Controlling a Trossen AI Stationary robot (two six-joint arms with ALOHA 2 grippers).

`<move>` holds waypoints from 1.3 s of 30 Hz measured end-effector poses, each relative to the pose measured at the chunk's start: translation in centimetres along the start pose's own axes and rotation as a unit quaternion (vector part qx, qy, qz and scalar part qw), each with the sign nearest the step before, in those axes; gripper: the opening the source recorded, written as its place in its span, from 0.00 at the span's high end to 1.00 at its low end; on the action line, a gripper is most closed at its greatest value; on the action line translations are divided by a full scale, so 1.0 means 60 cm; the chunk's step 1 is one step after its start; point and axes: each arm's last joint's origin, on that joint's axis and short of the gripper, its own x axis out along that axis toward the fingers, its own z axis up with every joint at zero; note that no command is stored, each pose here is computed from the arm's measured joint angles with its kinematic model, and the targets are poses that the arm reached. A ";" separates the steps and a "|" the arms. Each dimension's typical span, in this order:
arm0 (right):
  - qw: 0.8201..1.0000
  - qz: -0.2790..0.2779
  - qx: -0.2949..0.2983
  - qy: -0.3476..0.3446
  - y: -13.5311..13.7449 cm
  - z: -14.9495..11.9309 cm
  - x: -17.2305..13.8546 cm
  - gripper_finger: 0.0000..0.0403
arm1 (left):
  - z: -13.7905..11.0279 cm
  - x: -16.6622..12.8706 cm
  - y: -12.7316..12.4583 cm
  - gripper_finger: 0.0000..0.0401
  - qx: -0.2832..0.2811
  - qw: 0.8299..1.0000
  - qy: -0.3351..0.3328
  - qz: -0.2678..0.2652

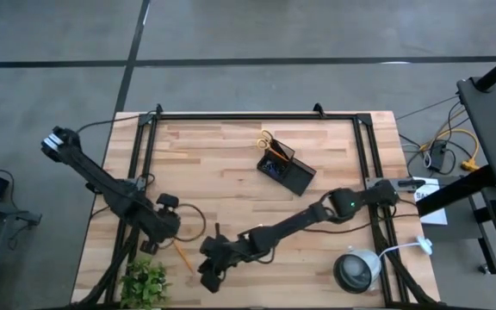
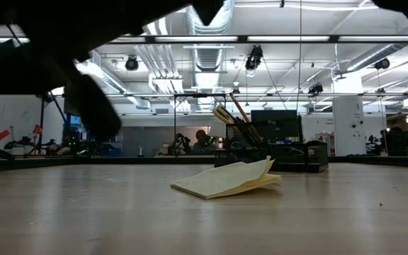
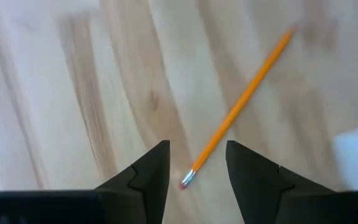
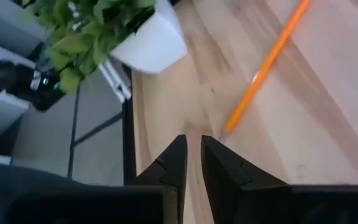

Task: Pick and place office supplies into organizer
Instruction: Put the yellow pencil into the black desk organizer

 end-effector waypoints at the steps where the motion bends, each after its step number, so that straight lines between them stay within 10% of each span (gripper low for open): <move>1: 1.000 0.003 0.001 -0.005 0.000 0.004 0.006 0.90 | 0.002 -0.012 0.001 0.65 -0.008 1.000 -0.019 -0.003; 10: 0.997 0.000 -0.050 -0.058 -0.005 0.030 0.055 0.90 | 0.009 -0.102 0.006 0.65 -0.023 0.986 -0.157 -0.042; 21: 0.951 -0.053 -0.300 -0.051 -0.034 0.026 0.069 0.90 | 0.014 -0.156 0.015 0.65 -0.041 0.967 -0.251 -0.018; 39: 0.913 -0.031 -0.406 0.033 -0.050 0.035 0.057 0.90 | 0.027 -0.073 -0.002 0.65 -0.007 0.996 -0.092 -0.006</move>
